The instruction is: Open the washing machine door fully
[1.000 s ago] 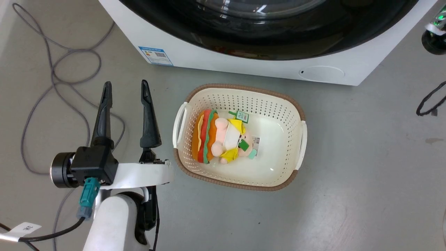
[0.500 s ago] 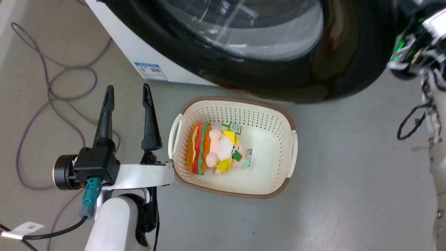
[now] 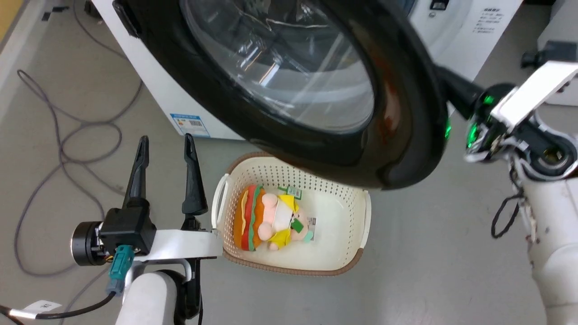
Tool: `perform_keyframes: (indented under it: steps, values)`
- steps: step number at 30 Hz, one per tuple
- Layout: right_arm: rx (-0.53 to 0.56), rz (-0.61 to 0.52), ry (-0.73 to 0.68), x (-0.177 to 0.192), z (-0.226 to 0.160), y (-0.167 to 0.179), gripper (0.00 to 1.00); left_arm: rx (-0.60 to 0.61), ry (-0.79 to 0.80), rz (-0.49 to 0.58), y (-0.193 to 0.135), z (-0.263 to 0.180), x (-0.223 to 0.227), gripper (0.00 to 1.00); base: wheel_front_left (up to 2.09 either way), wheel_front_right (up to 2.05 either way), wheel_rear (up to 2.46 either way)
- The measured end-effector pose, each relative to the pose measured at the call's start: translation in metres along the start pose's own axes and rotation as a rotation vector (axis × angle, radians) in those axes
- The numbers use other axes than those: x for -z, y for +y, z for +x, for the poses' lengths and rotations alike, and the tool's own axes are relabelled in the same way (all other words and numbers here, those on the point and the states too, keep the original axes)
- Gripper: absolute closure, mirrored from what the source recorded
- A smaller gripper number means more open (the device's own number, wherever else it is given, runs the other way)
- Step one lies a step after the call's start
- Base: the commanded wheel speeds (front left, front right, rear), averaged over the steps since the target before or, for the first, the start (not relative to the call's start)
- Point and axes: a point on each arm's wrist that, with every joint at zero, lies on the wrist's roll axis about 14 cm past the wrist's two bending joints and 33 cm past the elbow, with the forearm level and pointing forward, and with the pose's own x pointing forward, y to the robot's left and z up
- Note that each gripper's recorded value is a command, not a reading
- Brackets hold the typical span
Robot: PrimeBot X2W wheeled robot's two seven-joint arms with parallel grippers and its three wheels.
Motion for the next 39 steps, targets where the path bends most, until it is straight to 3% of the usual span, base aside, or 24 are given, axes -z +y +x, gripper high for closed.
perform_keyframes:
  steps: [28,39]
  values:
    - [-0.138,0.073,0.386,0.185,-0.054,0.044,1.0,-0.049,-0.023,0.028,0.028,-0.053,-0.026,0.0,0.0,0.0,0.0]
    - [-0.18,0.106,0.482,0.229,-0.053,0.06,1.0,-0.079,-0.028,0.041,0.041,-0.064,-0.03,0.0,0.0,0.0,0.0]
